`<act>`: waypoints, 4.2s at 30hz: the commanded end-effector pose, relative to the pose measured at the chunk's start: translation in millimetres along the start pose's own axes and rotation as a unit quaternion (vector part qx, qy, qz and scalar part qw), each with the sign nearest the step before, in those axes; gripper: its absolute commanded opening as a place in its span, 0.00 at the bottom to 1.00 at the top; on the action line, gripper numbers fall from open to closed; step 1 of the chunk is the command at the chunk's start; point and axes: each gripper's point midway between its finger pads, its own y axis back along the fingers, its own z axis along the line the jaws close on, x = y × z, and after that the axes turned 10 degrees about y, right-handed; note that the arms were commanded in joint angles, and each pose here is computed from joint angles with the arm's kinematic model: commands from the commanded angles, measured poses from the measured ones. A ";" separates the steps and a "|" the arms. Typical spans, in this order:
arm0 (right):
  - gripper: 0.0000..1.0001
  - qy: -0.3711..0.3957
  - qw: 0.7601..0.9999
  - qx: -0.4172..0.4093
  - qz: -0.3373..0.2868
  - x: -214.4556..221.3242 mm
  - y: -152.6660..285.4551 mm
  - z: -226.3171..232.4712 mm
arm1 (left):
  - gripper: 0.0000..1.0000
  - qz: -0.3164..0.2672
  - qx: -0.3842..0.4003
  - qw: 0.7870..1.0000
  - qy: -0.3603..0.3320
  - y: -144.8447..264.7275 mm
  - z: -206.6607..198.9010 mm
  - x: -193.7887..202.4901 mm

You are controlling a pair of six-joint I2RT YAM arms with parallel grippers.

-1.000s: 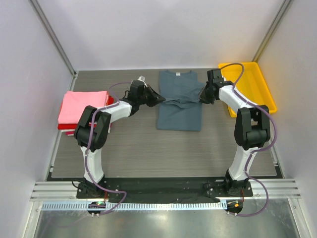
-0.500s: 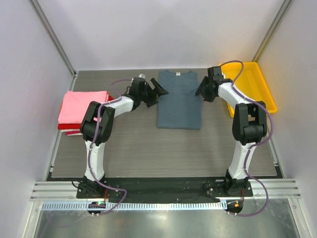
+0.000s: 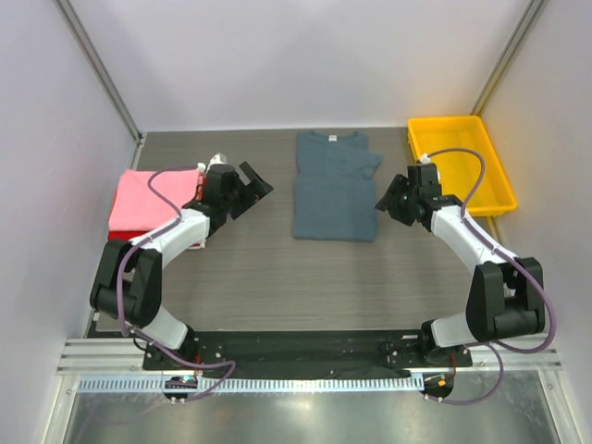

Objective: Fold and stack the t-shirts
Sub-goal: Fold the tshirt

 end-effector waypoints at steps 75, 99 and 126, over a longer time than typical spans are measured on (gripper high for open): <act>0.01 0.012 0.992 -0.118 0.039 77.4 94.0 10.3 | 0.00 0.225 0.036 0.971 -0.065 104.3 0.5 169.6; 0.01 0.054 0.995 -0.068 -0.045 -42.3 95.2 35.5 | 0.00 0.179 0.076 0.980 -0.046 118.0 -75.9 112.7; 0.01 0.029 0.994 -0.100 -0.009 -141.1 -57.5 61.6 | 0.00 0.143 0.001 0.989 -0.023 -32.4 -75.6 15.7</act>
